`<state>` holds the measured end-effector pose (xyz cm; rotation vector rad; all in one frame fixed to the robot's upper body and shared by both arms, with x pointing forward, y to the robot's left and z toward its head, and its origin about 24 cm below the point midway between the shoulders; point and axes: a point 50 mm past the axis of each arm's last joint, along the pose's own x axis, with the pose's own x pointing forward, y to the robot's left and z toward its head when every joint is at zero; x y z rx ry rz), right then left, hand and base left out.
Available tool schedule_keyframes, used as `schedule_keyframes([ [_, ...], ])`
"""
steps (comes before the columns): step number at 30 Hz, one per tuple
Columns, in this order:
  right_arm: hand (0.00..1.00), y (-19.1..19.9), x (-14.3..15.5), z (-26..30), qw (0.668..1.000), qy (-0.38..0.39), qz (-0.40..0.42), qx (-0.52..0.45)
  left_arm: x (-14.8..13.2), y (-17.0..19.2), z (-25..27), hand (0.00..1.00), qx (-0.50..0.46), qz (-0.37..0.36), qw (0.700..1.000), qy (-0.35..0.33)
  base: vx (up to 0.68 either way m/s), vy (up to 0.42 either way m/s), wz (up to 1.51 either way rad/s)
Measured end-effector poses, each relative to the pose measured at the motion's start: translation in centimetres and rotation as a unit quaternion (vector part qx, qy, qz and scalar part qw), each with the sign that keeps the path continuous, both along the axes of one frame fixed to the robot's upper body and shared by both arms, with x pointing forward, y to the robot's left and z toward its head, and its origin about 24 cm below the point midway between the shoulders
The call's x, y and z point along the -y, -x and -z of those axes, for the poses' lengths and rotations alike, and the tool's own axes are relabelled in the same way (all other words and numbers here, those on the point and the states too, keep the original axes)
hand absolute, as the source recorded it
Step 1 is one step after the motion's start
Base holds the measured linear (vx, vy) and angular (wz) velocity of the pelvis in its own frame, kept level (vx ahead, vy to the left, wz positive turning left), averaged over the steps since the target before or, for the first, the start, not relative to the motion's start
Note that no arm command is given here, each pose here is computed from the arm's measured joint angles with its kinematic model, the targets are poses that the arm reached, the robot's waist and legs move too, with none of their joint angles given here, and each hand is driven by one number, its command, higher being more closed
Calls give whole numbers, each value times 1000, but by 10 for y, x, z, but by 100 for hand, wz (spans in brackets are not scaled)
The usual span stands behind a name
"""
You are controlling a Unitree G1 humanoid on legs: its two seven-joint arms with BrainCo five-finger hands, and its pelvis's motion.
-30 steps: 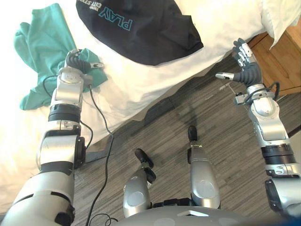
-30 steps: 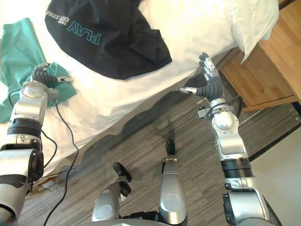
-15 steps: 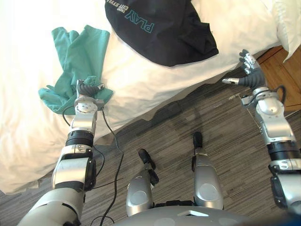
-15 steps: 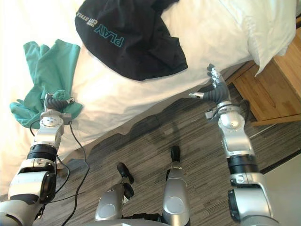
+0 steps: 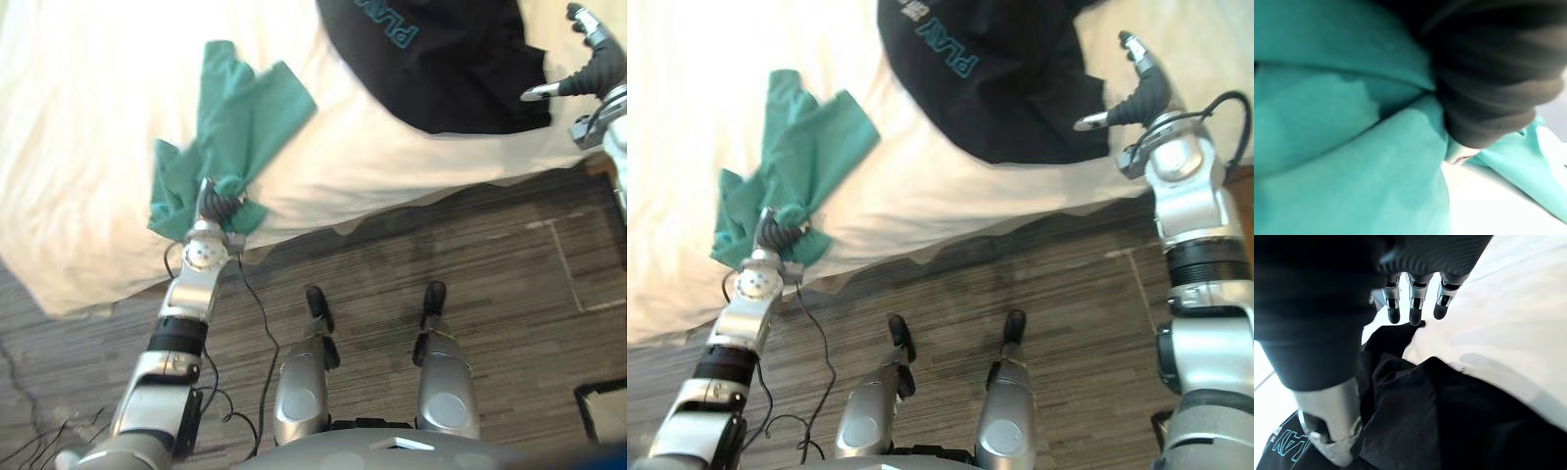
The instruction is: Tidy the bed and pick cloth on bed and put in laundry
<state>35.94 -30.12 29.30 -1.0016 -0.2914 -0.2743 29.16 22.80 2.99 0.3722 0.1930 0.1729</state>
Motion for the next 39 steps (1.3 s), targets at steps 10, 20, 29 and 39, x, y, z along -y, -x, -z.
schedule_keyframes([
  [10,0,5,19,-35,991,101,87,9,21,95,118,100,-262,33,964,43,-13,23,26],
  [20,100,10,34,-54,986,98,131,-19,22,102,126,100,-270,47,961,34,-5,17,7],
  [29,100,8,59,-13,987,-1,105,-123,23,100,121,100,-242,72,968,2,6,-20,2],
  [39,100,18,-16,209,892,-433,-54,-122,14,140,143,100,-303,18,952,22,58,-44,-41],
])
